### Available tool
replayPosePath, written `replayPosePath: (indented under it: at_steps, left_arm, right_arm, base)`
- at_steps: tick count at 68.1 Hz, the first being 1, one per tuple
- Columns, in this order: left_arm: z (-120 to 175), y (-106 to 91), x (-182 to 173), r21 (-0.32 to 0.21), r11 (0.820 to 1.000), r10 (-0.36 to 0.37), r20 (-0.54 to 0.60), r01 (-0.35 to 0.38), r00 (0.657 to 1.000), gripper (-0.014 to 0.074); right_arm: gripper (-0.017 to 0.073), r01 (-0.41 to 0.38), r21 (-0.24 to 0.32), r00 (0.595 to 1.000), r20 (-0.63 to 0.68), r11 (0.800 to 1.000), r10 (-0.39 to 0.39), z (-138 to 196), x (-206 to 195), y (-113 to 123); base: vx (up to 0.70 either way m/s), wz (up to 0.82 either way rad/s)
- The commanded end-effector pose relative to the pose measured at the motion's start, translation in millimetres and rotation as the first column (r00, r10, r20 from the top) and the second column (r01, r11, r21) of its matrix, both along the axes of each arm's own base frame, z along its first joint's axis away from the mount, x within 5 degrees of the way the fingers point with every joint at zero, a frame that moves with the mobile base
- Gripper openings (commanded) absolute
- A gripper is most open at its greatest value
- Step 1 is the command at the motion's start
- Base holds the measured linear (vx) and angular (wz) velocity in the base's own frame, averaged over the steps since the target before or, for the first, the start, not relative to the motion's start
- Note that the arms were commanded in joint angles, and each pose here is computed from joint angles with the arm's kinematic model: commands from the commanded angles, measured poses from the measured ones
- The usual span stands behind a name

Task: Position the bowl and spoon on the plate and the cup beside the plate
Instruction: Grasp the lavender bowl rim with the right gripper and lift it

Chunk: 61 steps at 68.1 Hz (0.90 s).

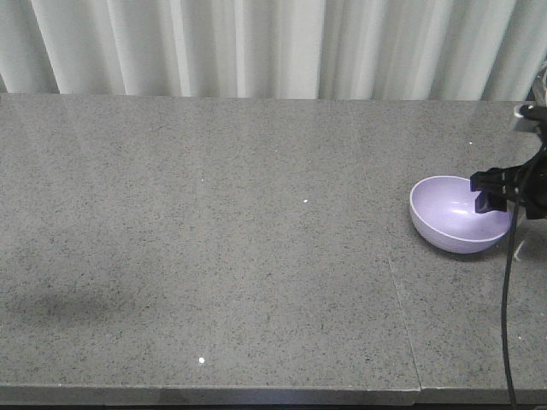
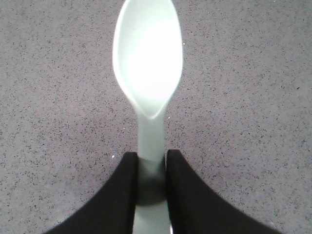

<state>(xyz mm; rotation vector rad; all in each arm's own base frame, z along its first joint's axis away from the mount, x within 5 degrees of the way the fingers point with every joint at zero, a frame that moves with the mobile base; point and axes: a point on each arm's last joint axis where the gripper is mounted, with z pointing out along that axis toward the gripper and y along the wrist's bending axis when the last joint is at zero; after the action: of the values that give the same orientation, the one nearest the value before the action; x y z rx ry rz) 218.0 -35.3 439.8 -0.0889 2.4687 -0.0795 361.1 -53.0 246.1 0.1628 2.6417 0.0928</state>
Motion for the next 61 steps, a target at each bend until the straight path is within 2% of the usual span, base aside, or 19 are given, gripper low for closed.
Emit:
replayPosePath:
  at_steps: [1, 10, 17, 33, 46, 61]
  left_arm:
    - [15, 1.6, -6, -0.013, 1.000, 0.002, 0.091, 0.000, 0.996, -0.0006]
    - [15, 1.6, -6, -0.013, 1.000, 0.002, 0.091, 0.000, 0.996, -0.0006]
    - [15, 1.6, -6, -0.013, 1.000, 0.002, 0.091, 0.000, 0.996, -0.0006]
    - [15, 1.6, -6, -0.013, 1.000, 0.002, 0.091, 0.000, 0.996, -0.0006]
    - [15, 1.6, -6, -0.013, 1.000, 0.002, 0.091, 0.000, 0.996, -0.0006]
    - [15, 1.6, -6, -0.013, 1.000, 0.002, 0.091, 0.000, 0.996, -0.0006]
  right_arm:
    - [0.0524, 0.011, -0.018, 0.995, 0.101, 1.000, -0.010, 12, 10, -4]
    - [0.0488, 0.012, -0.011, 0.998, 0.065, 1.000, -0.012, -3, 15, -5]
    - [0.0386, 0.017, -0.007, 0.998, 0.054, 1.000, -0.017, -7, 17, -6]
    - [-0.0018, 0.011, -0.010, 0.998, 0.056, 1.000, -0.010, -4, 15, -5]
    - [-0.0010, 0.002, -0.011, 0.998, 0.070, 1.000, -0.001, 15, 5, -3]
    - [-0.0006, -0.020, -0.037, 0.984, 0.176, 0.999, 0.026, 77, -32, 5]
  base:
    - [0.00, 0.00]
    - [0.00, 0.00]
    - [0.00, 0.00]
    - [0.00, 0.00]
    - [0.00, 0.00]
    - [0.00, 0.00]
